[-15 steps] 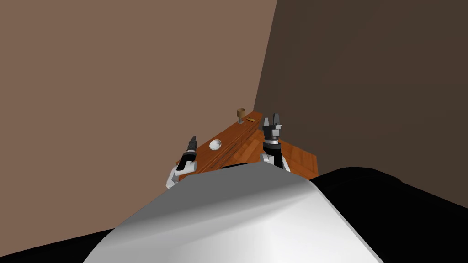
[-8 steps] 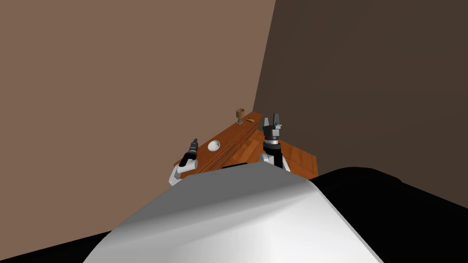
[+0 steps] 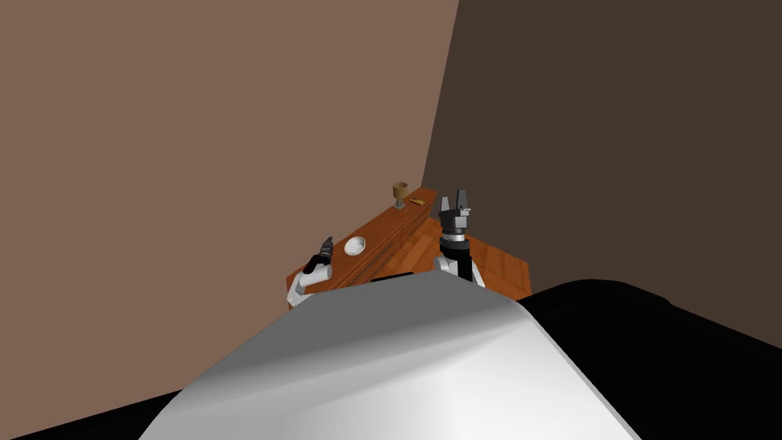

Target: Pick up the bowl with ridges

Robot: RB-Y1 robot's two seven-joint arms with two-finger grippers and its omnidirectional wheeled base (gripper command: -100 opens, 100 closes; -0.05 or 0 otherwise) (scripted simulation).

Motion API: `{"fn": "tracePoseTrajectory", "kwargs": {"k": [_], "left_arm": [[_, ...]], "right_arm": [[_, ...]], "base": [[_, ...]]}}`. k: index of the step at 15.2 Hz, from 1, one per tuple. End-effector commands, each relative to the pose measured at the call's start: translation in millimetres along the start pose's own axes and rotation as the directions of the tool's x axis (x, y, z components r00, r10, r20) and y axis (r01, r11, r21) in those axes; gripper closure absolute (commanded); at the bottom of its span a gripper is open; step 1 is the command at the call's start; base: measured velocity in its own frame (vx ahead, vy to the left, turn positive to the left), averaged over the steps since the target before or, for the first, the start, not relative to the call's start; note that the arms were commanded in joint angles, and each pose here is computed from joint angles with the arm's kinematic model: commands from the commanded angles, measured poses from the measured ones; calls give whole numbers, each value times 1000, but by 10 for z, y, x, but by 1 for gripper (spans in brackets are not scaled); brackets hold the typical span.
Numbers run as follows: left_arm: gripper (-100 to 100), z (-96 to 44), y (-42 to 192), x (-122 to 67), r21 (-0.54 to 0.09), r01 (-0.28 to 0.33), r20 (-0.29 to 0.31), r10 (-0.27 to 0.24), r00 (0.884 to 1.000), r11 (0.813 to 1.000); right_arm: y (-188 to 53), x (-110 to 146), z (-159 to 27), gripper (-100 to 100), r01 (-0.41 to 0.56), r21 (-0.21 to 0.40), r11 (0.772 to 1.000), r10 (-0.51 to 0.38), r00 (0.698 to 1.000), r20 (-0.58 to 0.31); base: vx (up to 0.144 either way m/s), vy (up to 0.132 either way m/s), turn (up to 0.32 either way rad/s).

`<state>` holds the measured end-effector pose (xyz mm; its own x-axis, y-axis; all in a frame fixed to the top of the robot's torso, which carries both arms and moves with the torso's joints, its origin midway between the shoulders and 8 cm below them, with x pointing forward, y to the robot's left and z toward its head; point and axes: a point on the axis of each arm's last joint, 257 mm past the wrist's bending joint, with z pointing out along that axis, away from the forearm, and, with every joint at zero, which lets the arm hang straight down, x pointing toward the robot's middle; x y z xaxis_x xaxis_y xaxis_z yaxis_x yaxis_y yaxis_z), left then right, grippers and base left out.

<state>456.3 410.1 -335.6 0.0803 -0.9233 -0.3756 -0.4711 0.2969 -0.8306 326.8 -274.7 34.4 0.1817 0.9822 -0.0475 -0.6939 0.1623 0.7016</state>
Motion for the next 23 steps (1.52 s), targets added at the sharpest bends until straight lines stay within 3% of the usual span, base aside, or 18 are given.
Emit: {"fn": "tracePoseTrajectory", "kwargs": {"k": [1, 5, 7, 8, 11, 12, 14, 15, 16, 17, 18, 19, 20, 22, 23], "left_arm": [[-100, 73, 218, 32, -73, 12, -13, -13, 1000, 997], [-100, 144, 560, 127, -185, 31, -34, -38, 999, 982], [-100, 136, 611, 138, -202, 30, -38, -39, 999, 979], [-100, 156, 749, 190, -249, 39, -48, -52, 998, 968], [-100, 157, 914, 255, -308, 45, -60, -67, 996, 950], [-100, 163, 1029, 313, -347, 52, -69, -80, 994, 936], [-100, 155, 1050, 320, -356, 51, -71, -81, 994, 933], [-100, 147, 1174, 385, -400, 55, -82, -96, 992, 915], [-100, 145, 1177, 386, -401, 55, -82, -96, 992, 914], [-100, 132, 1288, 452, -441, 59, -92, -110, 990, 896], [-100, 130, 1292, 454, -442, 59, -92, -110, 990, 895], [-100, 109, 1396, 521, -480, 61, -102, -125, 987, 875], [-100, 109, 1396, 521, -480, 61, -102, -125, 987, 875], [-100, 64, 1566, 647, -543, 63, -119, -151, 981, 837], [-100, 60, 1571, 649, -545, 63, -119, -151, 981, 836]], "right_arm": [[0, 0, 0, 0, 0, 0, 1000, 0, 1000, 0], [0, 0, 0, 0, 0, 0, 1000, 0, 1000, 0], [0, 0, 0, 0, 0, 0, 1000, 0, 1000, 0], [0, 0, 0, 0, 0, 0, 1000, 0, 1000, 0], [0, 0, 0, 0, 0, 0, 1000, 0, 1000, 0], [0, 0, 0, 0, 0, 0, 1000, 0, 1000, 0], [0, 0, 0, 0, 0, 0, 1000, 0, 1000, 0], [0, 0, 0, 0, 0, 0, 1000, 0, 1000, 0], [0, 0, 0, 0, 0, 0, 1000, 0, 1000, 0], [0, 0, 0, 0, 0, 0, 1000, 0, 1000, 0], [0, 0, 0, 0, 0, 0, 1000, 0, 1000, 0], [0, 0, 0, 0, 0, 0, 1000, 0, 1000, 0], [0, 0, 0, 0, 0, 0, 1000, 0, 1000, 0], [0, 0, 0, 0, 0, 0, 1000, 0, 1000, 0], [0, 0, 0, 0, 0, 0, 1000, 0, 1000, 0]], "base": [[35, -43, -14], [37, -45, -9], [36, -32, -5], [27, -28, -5], [32, -30, -9], [38, -38, -7], [29, -38, -4], [25, -31, -5], [26, -29, -7], [29, -35, -9], [26, -32, -4], [28, -32, -9], [27, -32, -7], [36, -39, -7], [37, -38, -8]]}}
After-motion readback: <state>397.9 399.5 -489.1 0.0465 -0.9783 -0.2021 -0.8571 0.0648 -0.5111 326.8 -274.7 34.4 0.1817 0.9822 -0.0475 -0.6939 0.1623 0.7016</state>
